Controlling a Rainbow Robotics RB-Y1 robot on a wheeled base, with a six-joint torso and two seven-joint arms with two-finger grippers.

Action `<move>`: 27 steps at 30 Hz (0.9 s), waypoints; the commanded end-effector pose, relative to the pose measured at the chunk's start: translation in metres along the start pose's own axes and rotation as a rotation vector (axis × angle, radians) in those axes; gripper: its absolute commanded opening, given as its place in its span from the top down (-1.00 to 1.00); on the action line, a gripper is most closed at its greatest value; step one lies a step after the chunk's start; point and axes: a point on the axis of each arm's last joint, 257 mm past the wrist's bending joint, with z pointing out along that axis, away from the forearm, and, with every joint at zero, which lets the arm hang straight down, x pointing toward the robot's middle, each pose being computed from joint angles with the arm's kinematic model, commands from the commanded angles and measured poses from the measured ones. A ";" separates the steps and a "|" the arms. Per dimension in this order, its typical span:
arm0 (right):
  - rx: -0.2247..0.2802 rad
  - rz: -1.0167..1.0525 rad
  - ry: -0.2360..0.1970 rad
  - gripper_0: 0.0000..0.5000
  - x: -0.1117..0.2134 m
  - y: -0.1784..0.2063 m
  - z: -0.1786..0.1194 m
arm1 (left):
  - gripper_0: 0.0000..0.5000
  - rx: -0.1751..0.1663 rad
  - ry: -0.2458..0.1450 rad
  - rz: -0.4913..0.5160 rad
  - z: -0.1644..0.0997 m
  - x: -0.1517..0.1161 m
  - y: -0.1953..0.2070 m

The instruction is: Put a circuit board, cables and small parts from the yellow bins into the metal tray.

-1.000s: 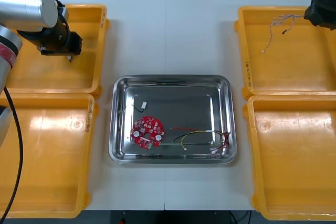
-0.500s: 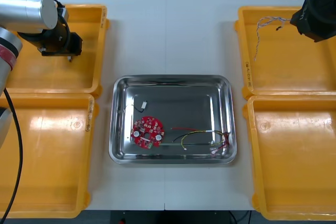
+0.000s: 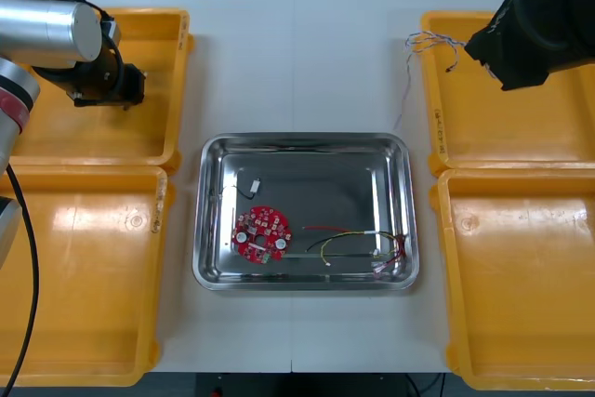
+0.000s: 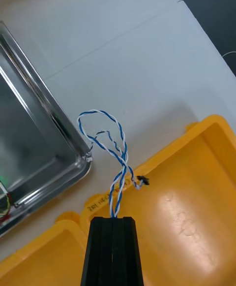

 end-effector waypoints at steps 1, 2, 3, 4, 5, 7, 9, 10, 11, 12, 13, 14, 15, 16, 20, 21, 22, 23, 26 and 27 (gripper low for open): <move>-0.040 -0.009 0.017 1.00 -0.005 0.033 0.009 | -1.00 0.014 0.002 0.091 0.007 0.008 -0.008; -0.044 -0.008 0.020 1.00 -0.005 0.037 0.012 | -1.00 0.013 0.003 0.092 0.007 0.009 -0.008; -0.048 -0.010 0.022 1.00 -0.006 0.041 0.014 | -1.00 0.014 0.002 0.092 0.007 0.008 -0.008; -0.052 -0.019 0.027 1.00 -0.007 0.045 0.018 | -1.00 0.014 -0.001 0.092 0.007 0.007 -0.009; -0.058 -0.021 0.033 1.00 -0.006 0.049 0.021 | -1.00 0.014 0.000 0.092 0.007 0.008 -0.008; -0.063 -0.025 0.046 1.00 -0.004 0.055 0.028 | -1.00 0.014 -0.003 0.092 0.007 0.007 -0.008; -0.061 -0.032 0.057 1.00 -0.002 0.060 0.035 | 0.37 0.017 -0.004 0.092 0.008 0.007 -0.010; -0.058 -0.033 0.064 1.00 0.000 0.062 0.039 | 0.99 0.015 -0.004 0.091 0.007 0.007 -0.009; -0.052 -0.032 0.074 1.00 0.004 0.064 0.043 | 1.00 0.015 -0.004 0.091 0.007 0.007 -0.009; -0.048 -0.035 0.081 1.00 0.006 0.065 0.045 | 1.00 0.018 -0.004 0.091 0.008 0.007 -0.010; -0.042 -0.036 0.094 1.00 0.011 0.066 0.048 | 1.00 0.019 -0.004 0.091 0.008 0.007 -0.011; -0.039 -0.036 0.105 1.00 0.014 0.066 0.051 | 1.00 0.018 -0.004 0.090 0.007 0.007 -0.010; -0.034 -0.038 0.117 1.00 0.018 0.067 0.054 | 1.00 0.019 -0.003 0.091 0.008 0.007 -0.010; -0.025 -0.037 0.133 1.00 0.024 0.066 0.057 | 1.00 0.023 -0.002 0.090 0.008 0.008 -0.012; 0.002 -0.053 0.187 1.00 0.041 0.069 0.069 | 1.00 0.019 -0.001 0.090 0.008 0.008 -0.011; 0.004 -0.057 0.200 1.00 0.045 0.071 0.073 | 1.00 0.023 -0.002 0.089 0.008 0.008 -0.013; 0.004 -0.058 0.204 1.00 0.046 0.073 0.075 | 1.00 0.022 -0.001 0.089 0.008 0.008 -0.012; 0.009 -0.060 0.213 1.00 0.047 0.074 0.078 | 1.00 0.019 0.002 0.089 0.008 0.009 -0.011; 0.009 -0.048 0.218 1.00 0.046 0.076 0.085 | 1.00 0.015 0.014 0.089 0.007 0.011 -0.010; 0.005 -0.043 0.218 1.00 0.046 0.077 0.087 | 1.00 0.009 0.016 0.093 0.007 0.011 -0.008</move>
